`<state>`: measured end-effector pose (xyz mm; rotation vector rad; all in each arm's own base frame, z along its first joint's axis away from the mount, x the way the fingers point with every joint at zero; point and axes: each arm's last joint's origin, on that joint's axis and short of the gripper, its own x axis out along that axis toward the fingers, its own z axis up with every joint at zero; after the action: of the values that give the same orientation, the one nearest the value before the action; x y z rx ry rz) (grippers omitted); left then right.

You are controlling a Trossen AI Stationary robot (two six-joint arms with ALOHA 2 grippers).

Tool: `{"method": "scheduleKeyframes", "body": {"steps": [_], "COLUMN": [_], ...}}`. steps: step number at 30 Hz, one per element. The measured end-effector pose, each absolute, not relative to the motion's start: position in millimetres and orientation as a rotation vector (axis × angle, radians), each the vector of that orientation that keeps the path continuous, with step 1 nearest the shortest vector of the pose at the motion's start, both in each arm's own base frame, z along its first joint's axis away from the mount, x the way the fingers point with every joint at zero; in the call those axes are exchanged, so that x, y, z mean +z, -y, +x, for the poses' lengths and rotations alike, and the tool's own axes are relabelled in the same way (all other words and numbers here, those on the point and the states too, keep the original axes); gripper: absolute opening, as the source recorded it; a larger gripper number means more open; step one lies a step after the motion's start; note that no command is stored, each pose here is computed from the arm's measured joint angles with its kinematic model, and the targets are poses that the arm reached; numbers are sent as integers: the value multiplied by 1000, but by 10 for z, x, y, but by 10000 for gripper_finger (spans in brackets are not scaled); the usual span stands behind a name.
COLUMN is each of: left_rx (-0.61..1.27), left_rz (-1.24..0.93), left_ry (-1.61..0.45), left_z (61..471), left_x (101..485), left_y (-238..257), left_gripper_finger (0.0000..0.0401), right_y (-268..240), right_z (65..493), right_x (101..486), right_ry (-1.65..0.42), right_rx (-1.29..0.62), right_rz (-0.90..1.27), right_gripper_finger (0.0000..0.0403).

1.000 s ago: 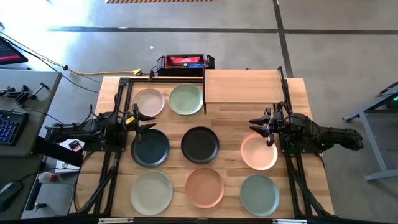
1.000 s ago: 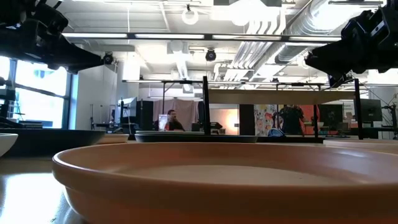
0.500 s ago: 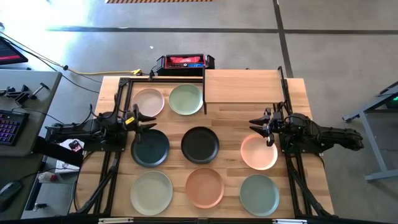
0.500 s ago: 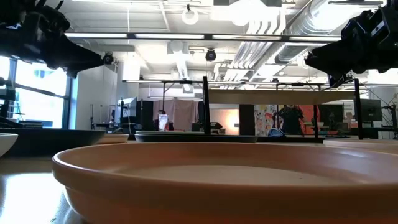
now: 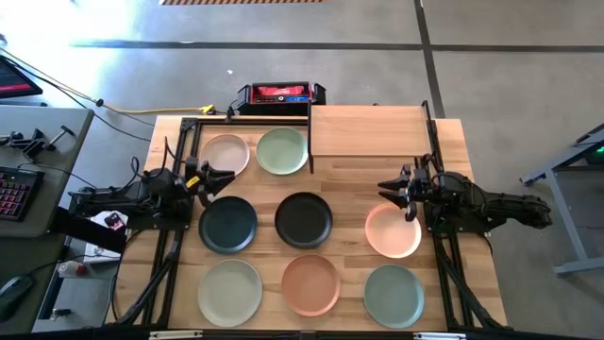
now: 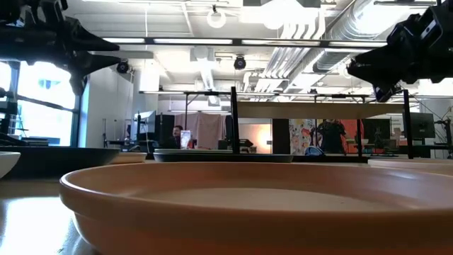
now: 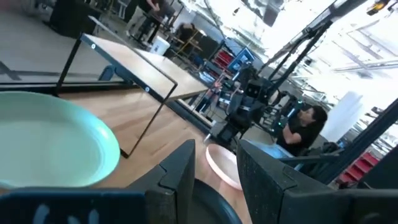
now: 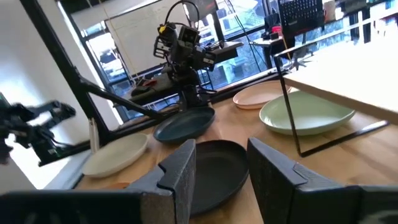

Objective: Place and stack plates onto a shelf
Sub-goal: Put the light orange plate on the shelf

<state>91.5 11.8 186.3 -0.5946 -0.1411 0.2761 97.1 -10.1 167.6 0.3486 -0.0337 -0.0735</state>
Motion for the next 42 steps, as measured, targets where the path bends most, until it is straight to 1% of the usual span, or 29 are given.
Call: {"method": "scheduleKeyframes", "body": {"steps": [5, 9, 13, 17, 20, 28, 33, 35, 42], "left_rx": [268, 272, 309, 372, 364, 386, 433, 429, 421], "left_rz": [-717, -722, -698, -719, -718, -706, -712, -709, -601], "left_ry": [157, 161, 181, 249, 284, 291, 337, 403, 696], "left_z": [916, 915, 911, 899, 894, 892, 881, 866, 735], "left_x": [1862, 1864, 1873, 1908, 1942, 1945, 1969, 2030, 2316], "left_y": [-118, -120, -131, -153, -154, -160, -174, -178, -185], "left_gripper_finger": [106, 106, 106, 106, 106, 106, 106, 106, 106], "right_y": [101, 102, 107, 107, 103, 104, 106, 104, 88], "right_z": [970, 971, 970, 970, 970, 970, 966, 950, 813], "right_x": [1677, 1676, 1677, 1682, 1684, 1684, 1721, 1802, 2334], "right_ry": [38, 41, 48, 54, 54, 53, 80, 99, 227], "right_rx": [-72, -71, -90, -87, -73, -71, -65, -60, -38], "right_rz": [458, 545, 555, 591, 621, 621, 623, 599, 431], "right_gripper_finger": [128, 128, 128, 128, 128, 128, 128, 128, 128]}}
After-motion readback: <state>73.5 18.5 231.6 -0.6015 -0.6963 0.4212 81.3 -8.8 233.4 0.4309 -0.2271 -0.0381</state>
